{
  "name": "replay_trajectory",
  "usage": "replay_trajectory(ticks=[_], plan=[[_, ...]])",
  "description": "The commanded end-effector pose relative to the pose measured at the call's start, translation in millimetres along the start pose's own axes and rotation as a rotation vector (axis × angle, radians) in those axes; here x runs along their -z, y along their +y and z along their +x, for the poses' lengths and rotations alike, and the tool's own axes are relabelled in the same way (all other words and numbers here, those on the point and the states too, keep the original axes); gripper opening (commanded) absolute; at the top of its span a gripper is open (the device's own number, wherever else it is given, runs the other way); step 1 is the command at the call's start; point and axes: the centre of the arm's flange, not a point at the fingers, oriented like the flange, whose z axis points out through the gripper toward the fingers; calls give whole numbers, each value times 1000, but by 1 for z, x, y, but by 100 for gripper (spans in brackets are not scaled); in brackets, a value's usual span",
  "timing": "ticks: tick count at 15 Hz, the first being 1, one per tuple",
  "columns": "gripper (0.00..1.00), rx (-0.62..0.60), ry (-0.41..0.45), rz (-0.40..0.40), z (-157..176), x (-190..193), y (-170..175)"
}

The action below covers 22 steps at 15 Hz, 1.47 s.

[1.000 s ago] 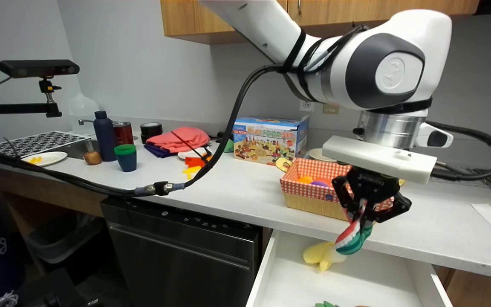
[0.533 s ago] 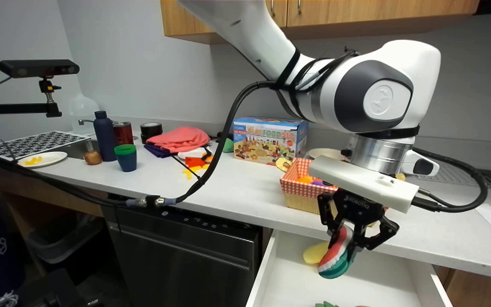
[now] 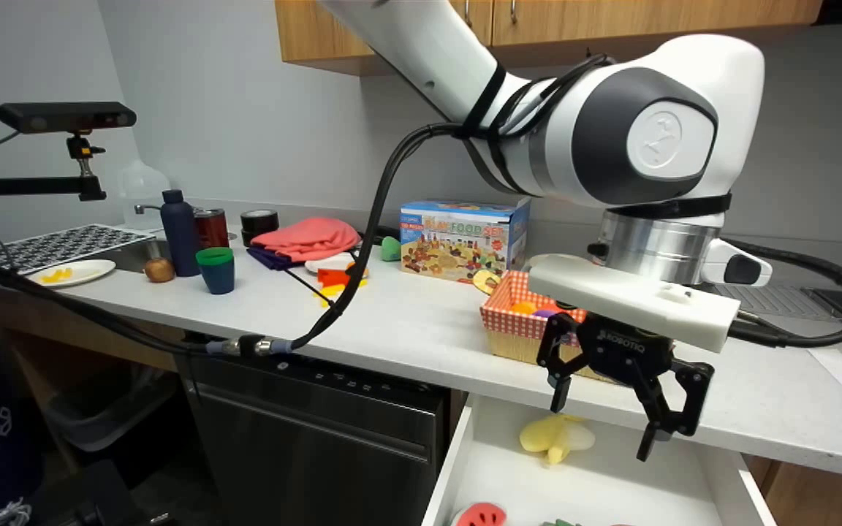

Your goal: Open the drawer and put the plush toys into the drawer

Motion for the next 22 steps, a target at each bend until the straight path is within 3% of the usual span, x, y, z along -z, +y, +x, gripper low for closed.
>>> replay_trajectory(ticks=[1,8,11,13,14,18,22], plan=[[100,-25,-18,-20,-40,5,5],[100,-38,-86,-1,-89,-26,11],[100,-42,-140,-42,-101,-45,20],[100,-80,-138,-94,-101,-45,25],[100,-56,-152,-42,-92,-49,28],[100,-74,-147,-63,-94,-50,31],[100,-10,-236,-89,-96,-70,35]])
